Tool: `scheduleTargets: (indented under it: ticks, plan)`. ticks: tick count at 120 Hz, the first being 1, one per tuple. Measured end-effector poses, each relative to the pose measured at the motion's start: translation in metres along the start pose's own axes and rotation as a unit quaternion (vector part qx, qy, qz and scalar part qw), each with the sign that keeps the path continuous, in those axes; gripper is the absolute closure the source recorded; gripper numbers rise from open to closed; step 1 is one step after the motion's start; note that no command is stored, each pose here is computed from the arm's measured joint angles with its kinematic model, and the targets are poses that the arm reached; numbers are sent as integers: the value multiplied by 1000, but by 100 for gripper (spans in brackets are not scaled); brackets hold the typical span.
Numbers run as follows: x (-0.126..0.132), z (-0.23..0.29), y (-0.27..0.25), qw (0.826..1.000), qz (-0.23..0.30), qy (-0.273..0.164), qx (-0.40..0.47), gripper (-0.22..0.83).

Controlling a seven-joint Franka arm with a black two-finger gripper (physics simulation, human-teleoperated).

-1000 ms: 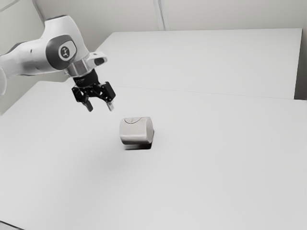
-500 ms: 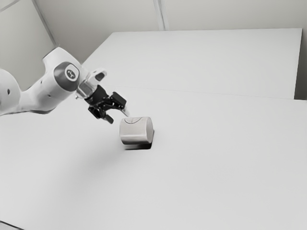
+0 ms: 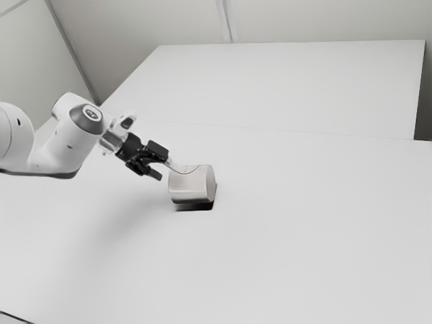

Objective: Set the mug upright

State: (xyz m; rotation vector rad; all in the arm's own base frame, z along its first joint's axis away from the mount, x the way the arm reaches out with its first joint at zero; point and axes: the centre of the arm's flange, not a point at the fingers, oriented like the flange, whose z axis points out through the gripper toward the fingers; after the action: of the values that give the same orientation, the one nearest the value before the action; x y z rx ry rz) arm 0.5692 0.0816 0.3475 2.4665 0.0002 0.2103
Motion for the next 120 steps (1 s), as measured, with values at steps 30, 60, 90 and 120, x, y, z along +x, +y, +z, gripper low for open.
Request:
scheduleTargets:
  ticks: [30,60,90,120]
  plan:
    - [14,13,-22,997,24,6,-74,0]
    - [5,41,-33,986,16,3,-169,0]
    - [-2,55,-34,968,9,9,-252,19]
    - [-3,56,-26,960,27,10,-280,64]
